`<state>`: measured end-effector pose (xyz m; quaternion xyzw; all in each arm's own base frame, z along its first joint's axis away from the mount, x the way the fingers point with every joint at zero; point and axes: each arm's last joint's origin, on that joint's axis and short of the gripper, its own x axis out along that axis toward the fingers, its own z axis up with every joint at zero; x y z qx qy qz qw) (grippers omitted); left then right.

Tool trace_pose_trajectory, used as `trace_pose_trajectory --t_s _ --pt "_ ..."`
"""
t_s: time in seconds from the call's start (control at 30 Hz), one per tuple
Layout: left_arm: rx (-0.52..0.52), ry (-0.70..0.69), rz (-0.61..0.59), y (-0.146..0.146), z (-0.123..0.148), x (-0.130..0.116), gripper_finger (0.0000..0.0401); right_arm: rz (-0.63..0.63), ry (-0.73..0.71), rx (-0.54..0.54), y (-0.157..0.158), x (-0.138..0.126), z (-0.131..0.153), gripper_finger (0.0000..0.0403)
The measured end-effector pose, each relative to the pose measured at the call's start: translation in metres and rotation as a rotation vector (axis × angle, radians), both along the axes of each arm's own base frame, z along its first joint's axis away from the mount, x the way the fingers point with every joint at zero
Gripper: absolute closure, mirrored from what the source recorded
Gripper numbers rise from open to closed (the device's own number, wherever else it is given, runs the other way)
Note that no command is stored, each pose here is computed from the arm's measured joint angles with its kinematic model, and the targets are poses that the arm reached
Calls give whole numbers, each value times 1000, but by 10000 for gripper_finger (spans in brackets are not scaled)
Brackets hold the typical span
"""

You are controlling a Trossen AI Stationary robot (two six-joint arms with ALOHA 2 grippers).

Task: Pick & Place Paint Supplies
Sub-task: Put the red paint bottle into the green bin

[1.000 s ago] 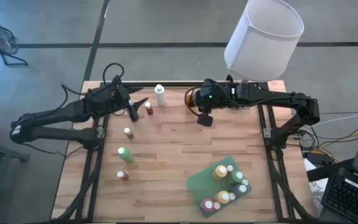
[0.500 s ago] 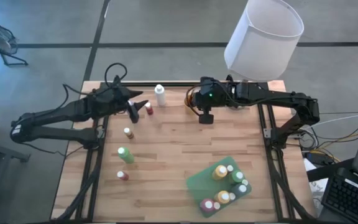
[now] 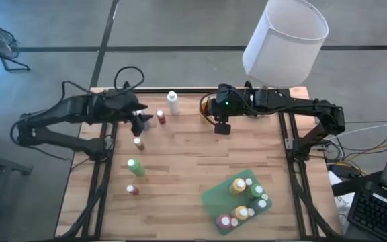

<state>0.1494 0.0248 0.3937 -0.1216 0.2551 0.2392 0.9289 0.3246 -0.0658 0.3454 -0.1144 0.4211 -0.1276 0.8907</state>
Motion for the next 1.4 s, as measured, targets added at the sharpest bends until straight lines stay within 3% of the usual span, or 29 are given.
trace_pose_trajectory --t_s 0.13,0.37,0.77,1.17,1.4 --pt "-45 17 -19 -21 13 -3 177 -6 4 6 0 -1 0 263" --pt "-154 79 11 -63 13 -10 177 -12 1 11 0 -1 0 233" --pt "-424 251 60 -125 -4 -11 177 -25 -15 20 0 0 0 198" --pt "-619 363 248 -167 -26 -8 177 -25 -18 20 0 3 -1 178" --pt "-653 524 291 -189 -43 -1 176 -25 -8 22 -1 6 -6 161"
